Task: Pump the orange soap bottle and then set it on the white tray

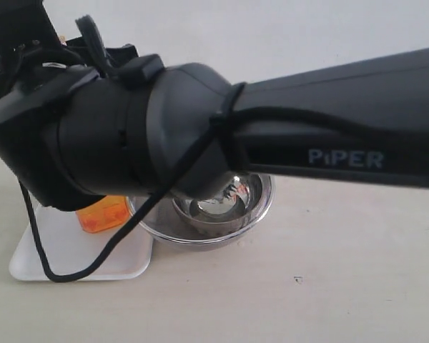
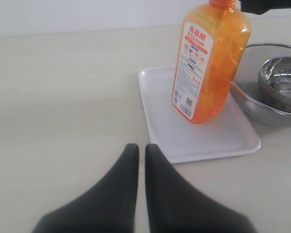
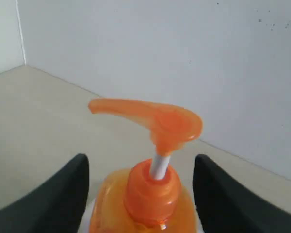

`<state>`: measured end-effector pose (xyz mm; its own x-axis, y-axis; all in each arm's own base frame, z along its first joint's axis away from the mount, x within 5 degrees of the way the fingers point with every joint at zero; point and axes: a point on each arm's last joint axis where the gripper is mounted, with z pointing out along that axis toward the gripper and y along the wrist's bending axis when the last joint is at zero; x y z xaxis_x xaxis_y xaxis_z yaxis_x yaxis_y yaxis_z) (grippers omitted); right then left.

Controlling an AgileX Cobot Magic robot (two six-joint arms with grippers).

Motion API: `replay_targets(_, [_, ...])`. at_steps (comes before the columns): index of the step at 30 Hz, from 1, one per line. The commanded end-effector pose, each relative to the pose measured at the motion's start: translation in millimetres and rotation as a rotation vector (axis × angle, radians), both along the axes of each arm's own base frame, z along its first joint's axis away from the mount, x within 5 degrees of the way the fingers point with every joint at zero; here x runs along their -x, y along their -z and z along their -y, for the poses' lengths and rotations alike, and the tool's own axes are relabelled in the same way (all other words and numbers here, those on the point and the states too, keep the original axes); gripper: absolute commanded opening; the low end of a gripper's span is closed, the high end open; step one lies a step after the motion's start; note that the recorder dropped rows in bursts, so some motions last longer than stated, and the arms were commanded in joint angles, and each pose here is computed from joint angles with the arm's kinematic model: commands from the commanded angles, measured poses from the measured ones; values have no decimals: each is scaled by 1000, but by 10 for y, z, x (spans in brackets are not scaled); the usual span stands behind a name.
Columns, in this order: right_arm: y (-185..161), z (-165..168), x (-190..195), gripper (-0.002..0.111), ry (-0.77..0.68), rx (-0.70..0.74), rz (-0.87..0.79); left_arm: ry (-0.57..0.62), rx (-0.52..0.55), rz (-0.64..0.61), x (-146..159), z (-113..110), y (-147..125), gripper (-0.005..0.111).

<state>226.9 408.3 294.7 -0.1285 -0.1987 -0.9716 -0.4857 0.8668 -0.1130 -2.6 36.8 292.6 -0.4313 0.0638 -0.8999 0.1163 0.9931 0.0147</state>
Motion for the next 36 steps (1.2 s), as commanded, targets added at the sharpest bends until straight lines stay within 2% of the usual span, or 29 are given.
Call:
replay_targets(1, [-115,99,62,57,17,90,-21,1,3,10,1,-1,5,5])
replay_targets(7, [-114,163,70,57,18,218,5,7,8,28,-5,6,-10,5])
replay_targets(11, [-141,296,39,56,131,276,25,10,11,34,-7,9,-16,5])
replay_targets(15, [-272,503,31,40,276,337,52,10,11,34,-7,9,-16,5])
replay_targets(20, [-433,692,62,22,364,368,70,11,12,36,-8,10,-17,5])
replay_targets(25, [-615,901,-18,-1,427,379,81,17,-2,38,-8,10,-17,5])
replay_targets(29, [-751,1155,-171,0,510,408,84,17,-8,39,-8,7,-18,5])
replay_targets(36, [-1055,1395,-247,0,457,366,125,19,-14,40,-8,7,-18,5])
